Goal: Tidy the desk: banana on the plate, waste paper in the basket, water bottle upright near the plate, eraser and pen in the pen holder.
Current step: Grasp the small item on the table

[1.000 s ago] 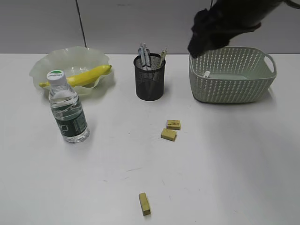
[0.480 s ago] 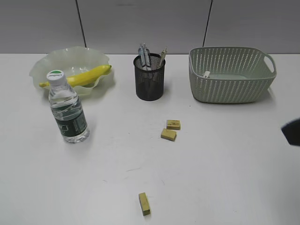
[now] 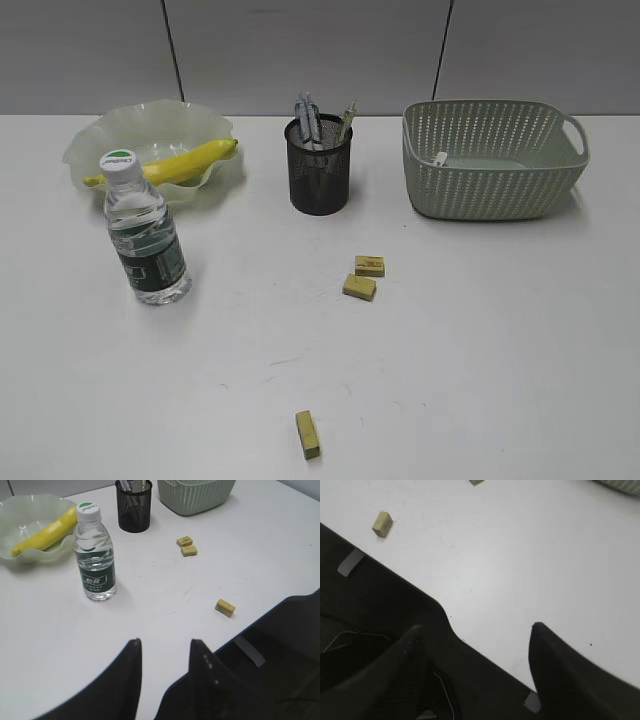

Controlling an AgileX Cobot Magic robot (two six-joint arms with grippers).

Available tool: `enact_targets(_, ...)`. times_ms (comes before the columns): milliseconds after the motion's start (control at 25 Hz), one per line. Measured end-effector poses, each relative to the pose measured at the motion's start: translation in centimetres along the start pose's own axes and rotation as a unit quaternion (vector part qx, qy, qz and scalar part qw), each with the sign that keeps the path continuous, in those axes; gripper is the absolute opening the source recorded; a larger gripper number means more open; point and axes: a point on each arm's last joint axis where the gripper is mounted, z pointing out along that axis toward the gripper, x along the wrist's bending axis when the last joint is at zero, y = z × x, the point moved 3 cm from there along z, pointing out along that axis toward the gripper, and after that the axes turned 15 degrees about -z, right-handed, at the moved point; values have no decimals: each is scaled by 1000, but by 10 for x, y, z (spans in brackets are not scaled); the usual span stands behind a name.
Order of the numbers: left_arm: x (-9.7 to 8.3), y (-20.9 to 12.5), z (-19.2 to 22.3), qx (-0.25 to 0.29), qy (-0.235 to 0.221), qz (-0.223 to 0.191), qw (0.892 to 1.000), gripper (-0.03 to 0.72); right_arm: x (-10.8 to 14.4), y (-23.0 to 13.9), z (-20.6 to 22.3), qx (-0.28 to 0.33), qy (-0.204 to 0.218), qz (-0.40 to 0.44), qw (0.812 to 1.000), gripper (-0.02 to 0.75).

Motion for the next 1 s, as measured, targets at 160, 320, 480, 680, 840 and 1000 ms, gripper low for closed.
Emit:
enact_targets(160, 0, 0, 0, 0, 0, 0, 1000, 241, 5, -11, -15, -61, -22, -4, 998, 508)
enact_targets(320, 0, 0, 0, 0, 0, 0, 1000, 241, 8, -17, -25, -100, -35, -8, 994, 508)
enact_targets(480, -1, 1, 2, 5, 2, 1, 1000, 241, 9, -20, -30, -118, -42, -9, 992, 508)
enact_targets(680, -14, 16, 25, 48, 13, 6, 999, 241, 10, -21, -31, -123, -43, -9, 991, 508)
enact_targets(840, -34, 37, 64, 78, 10, 12, 997, 241, 9, -20, -32, -124, -43, -9, 991, 508)
enact_targets(1000, -51, 43, 119, 145, 18, 34, 989, 241, 9, -20, -32, -124, -43, -9, 991, 508)
